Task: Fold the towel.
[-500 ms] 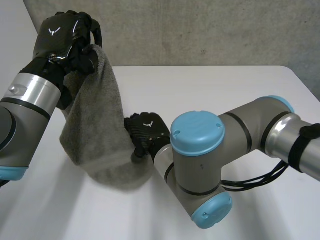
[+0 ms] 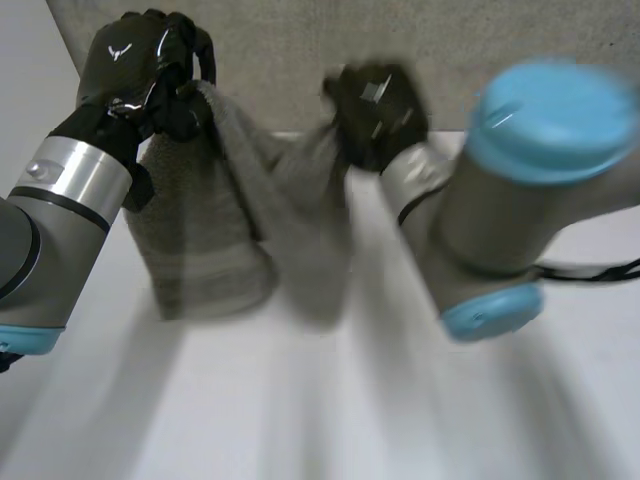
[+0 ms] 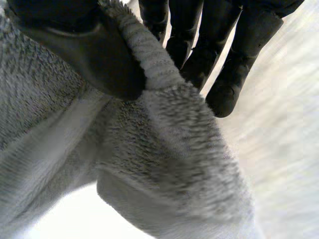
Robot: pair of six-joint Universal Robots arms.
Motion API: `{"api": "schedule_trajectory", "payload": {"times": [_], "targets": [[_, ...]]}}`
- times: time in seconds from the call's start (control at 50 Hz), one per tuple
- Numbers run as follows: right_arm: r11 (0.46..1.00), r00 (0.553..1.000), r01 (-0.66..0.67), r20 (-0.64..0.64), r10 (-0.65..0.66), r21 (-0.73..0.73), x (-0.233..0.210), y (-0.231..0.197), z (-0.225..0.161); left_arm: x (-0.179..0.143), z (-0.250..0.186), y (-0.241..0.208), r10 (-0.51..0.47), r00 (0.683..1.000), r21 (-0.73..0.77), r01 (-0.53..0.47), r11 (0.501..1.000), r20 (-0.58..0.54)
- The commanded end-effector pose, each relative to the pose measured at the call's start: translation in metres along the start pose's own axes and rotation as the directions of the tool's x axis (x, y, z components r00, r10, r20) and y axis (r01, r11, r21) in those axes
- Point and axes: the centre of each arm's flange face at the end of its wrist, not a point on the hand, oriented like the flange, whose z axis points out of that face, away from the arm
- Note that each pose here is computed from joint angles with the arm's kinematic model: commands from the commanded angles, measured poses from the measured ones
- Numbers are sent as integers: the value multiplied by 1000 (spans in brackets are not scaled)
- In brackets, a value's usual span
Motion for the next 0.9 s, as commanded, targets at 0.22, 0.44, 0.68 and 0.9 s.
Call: {"api": "schedule_trajectory", "payload": {"times": [0.22, 0.44, 0.68, 0.9], "targets": [[896, 908, 388, 254, -332, -217, 13, 14, -48, 40, -39, 58, -67, 995, -313, 41, 949, -74], [819, 862, 486, 322, -392, -304, 26, 35, -56, 47, -57, 104, 128, 970, -525, -221, 822, -207], [870, 875, 480, -128, -466, 115, 44, -4, 12, 35, 27, 43, 313, 949, -247, -312, 917, -39], [796, 855, 505, -318, -409, 335, 52, -47, -5, 16, 55, -14, 150, 948, -21, -150, 988, 280]]}}
